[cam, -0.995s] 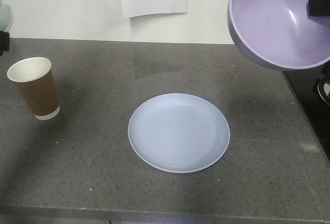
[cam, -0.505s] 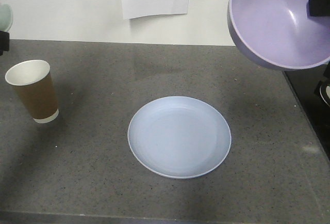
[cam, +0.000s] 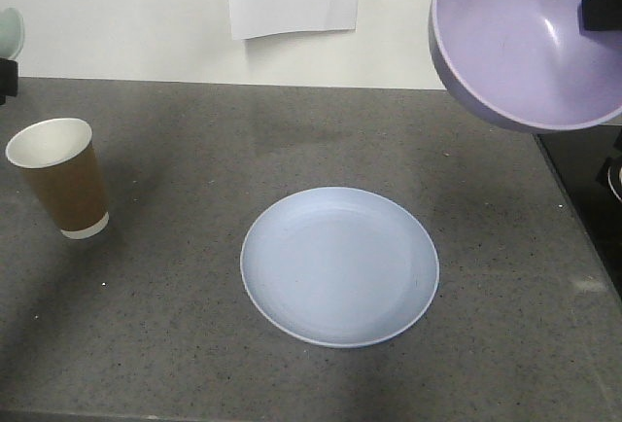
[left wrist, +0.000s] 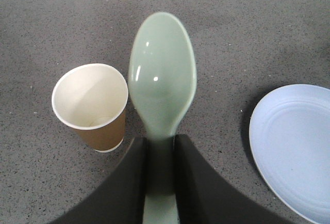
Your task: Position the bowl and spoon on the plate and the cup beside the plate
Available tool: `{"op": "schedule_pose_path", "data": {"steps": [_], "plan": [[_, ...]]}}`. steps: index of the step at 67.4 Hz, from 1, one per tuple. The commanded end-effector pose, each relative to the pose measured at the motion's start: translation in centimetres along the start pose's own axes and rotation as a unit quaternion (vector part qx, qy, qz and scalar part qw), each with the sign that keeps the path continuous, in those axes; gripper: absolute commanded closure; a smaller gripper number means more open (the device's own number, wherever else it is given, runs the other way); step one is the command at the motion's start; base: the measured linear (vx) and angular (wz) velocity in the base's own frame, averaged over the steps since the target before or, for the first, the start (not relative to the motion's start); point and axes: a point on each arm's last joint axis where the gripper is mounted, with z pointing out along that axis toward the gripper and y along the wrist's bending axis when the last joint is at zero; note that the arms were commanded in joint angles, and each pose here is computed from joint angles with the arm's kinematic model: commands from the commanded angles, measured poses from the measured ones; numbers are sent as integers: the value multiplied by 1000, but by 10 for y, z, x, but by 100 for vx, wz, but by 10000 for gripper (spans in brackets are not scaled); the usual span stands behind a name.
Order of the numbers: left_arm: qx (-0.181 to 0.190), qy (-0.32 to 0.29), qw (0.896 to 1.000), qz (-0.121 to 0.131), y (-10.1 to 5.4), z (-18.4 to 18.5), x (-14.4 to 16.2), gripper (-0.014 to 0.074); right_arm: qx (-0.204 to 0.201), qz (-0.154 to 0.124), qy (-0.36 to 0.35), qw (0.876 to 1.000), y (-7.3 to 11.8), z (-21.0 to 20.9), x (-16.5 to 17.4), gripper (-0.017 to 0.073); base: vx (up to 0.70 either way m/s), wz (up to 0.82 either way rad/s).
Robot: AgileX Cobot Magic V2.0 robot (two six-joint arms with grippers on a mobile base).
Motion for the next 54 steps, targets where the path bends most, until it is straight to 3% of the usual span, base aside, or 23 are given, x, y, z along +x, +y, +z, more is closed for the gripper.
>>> {"op": "schedule_pose_path", "data": {"steps": [1,54], "plan": [[6,-51,999,-5,-1,-14,-10,600,6,-2,-55,998,3,-15,-10,564,2,0],[6,-51,999,-5,-1,-14,-10,600,6,-2,-55,998,3,-15,-10,564,2,0]]}}
